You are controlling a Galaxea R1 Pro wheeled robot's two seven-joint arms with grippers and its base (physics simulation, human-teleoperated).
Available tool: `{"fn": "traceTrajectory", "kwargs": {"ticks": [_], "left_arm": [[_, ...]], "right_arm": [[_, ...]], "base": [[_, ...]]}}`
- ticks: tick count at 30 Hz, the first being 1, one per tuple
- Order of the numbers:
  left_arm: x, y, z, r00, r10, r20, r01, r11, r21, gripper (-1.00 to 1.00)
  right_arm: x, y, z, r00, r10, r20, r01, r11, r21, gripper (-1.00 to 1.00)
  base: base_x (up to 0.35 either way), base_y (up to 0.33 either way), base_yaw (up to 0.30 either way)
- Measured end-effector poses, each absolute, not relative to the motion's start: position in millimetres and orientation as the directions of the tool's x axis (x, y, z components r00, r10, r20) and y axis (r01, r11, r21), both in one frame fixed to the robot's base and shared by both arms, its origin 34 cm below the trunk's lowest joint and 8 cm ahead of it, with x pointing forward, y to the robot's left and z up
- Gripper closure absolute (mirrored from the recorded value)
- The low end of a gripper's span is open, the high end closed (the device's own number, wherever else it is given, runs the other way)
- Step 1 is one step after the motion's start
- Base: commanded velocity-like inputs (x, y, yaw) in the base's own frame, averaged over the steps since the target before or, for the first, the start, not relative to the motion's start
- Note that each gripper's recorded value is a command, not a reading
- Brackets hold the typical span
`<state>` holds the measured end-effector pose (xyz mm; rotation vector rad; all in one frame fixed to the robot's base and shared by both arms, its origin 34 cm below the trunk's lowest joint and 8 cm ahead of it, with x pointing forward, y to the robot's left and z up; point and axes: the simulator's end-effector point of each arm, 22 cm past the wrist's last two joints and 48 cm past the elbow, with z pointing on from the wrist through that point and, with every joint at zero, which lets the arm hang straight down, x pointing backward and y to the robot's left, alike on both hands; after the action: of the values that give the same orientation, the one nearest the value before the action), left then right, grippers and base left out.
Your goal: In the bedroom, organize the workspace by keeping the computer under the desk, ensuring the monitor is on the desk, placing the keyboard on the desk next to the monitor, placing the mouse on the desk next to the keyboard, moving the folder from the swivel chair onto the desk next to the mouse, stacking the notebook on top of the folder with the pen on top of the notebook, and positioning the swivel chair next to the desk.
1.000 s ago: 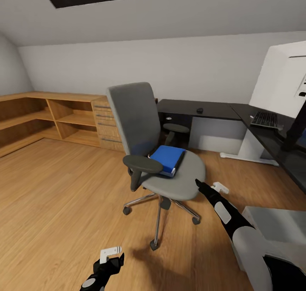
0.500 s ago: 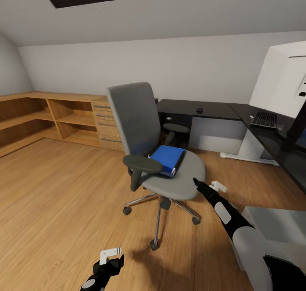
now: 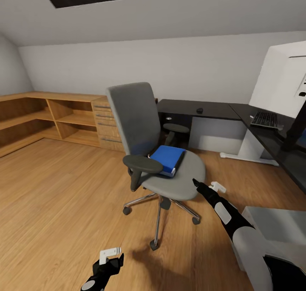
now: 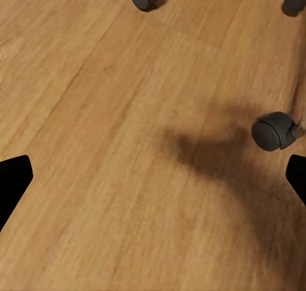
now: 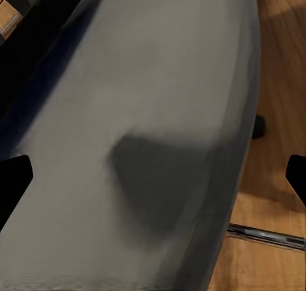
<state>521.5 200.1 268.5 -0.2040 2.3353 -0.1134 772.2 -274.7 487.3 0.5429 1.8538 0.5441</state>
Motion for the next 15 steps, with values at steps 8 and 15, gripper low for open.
{"fn": "traceTrajectory", "kwargs": {"ticks": [8,15], "left_arm": [[521.7,200.2,268.7,-0.686,-0.182,-0.704,-0.113,0.983,-0.144,-1.0],[521.7,200.2,268.7,-0.686,-0.182,-0.705,-0.113,0.983,-0.144,-1.0]], "right_arm": [[767.7,-277.3,481.0,-0.366,0.611,-0.702,0.107,0.777,0.62,-1.0],[766.2,-275.3,483.1,-0.378,0.672,-0.637,0.109,0.716,0.69,-1.0]], "base": [[0.0,0.0,0.0],[0.0,0.0,0.0]]}}
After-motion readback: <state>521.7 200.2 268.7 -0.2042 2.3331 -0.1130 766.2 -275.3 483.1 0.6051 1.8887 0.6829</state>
